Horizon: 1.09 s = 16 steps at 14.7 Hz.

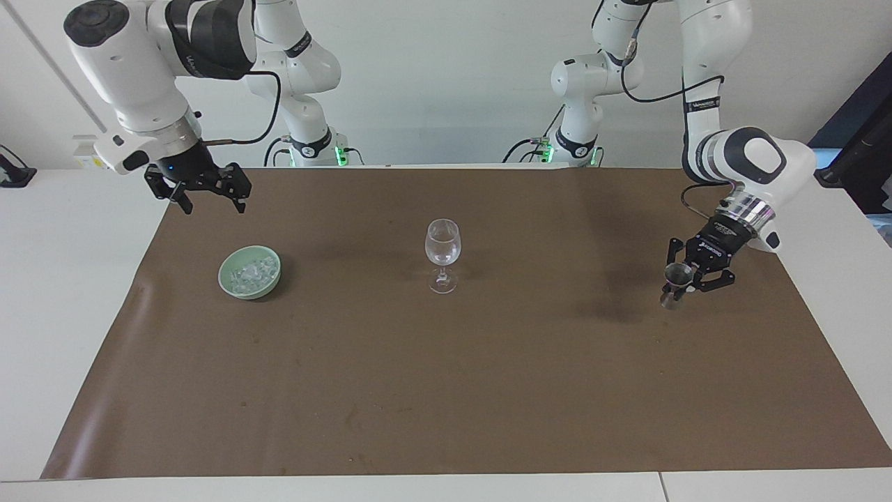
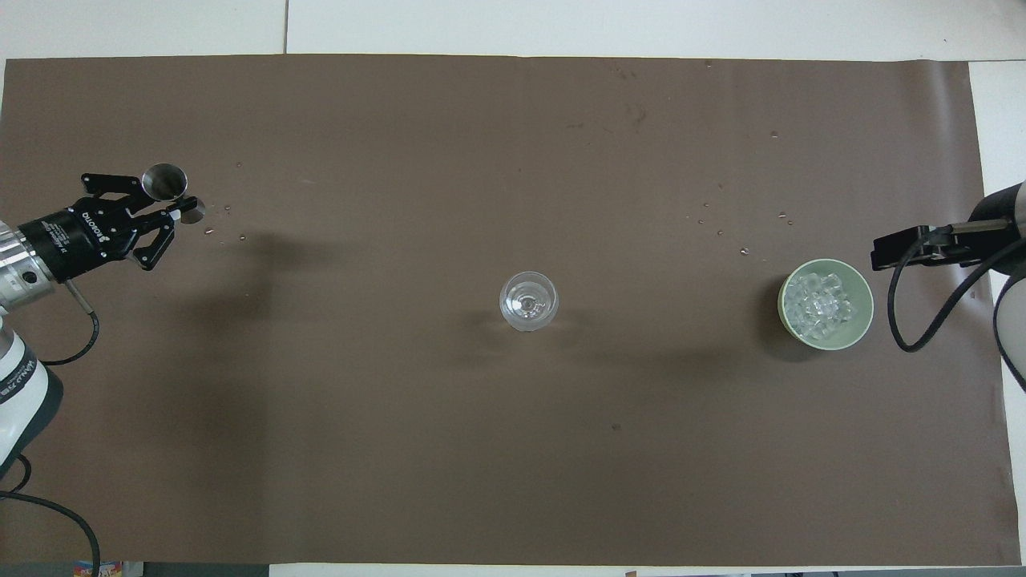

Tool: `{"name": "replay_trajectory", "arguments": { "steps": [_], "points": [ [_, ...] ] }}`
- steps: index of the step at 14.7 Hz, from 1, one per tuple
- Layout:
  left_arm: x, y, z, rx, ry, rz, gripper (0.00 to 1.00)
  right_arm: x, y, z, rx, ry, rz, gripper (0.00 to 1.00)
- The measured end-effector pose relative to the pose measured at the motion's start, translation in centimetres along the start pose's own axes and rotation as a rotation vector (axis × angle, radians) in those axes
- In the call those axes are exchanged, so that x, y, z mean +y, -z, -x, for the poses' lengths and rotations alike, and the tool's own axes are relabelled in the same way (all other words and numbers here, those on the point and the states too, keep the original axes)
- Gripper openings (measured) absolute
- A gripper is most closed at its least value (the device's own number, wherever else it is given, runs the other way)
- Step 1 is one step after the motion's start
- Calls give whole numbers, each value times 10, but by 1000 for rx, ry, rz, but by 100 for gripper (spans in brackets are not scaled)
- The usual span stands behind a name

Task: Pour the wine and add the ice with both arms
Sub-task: 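Lower the jigger with the left gripper while the right gripper reaches the bowl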

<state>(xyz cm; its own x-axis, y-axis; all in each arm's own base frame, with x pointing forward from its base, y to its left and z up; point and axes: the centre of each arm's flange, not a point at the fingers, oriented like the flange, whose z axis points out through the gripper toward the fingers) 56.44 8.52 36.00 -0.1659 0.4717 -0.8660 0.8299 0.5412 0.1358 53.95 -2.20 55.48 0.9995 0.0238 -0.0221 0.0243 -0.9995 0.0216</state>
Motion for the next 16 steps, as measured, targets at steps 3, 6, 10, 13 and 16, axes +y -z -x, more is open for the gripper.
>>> {"name": "replay_trajectory", "arguments": {
  "steps": [3, 6, 10, 13, 16],
  "points": [
    [0, 3, -39, -84, 72, 114, 22, 0, -38, -14, -19, 51, 4, 100],
    [-15, 2, -67, -120, 136, 178, 22, 0, -88, -22, -31, 63, 0, 100],
    [-35, -4, -92, -143, 214, 231, 22, 2, -122, -18, -12, 106, 0, 100],
    [-43, 0, -113, -135, 271, 252, 22, 2, -134, -16, -3, 119, 0, 100],
    [-51, 2, -124, -125, 299, 255, 22, 1, -151, -12, -16, 150, -1, 100]
  ]
}}
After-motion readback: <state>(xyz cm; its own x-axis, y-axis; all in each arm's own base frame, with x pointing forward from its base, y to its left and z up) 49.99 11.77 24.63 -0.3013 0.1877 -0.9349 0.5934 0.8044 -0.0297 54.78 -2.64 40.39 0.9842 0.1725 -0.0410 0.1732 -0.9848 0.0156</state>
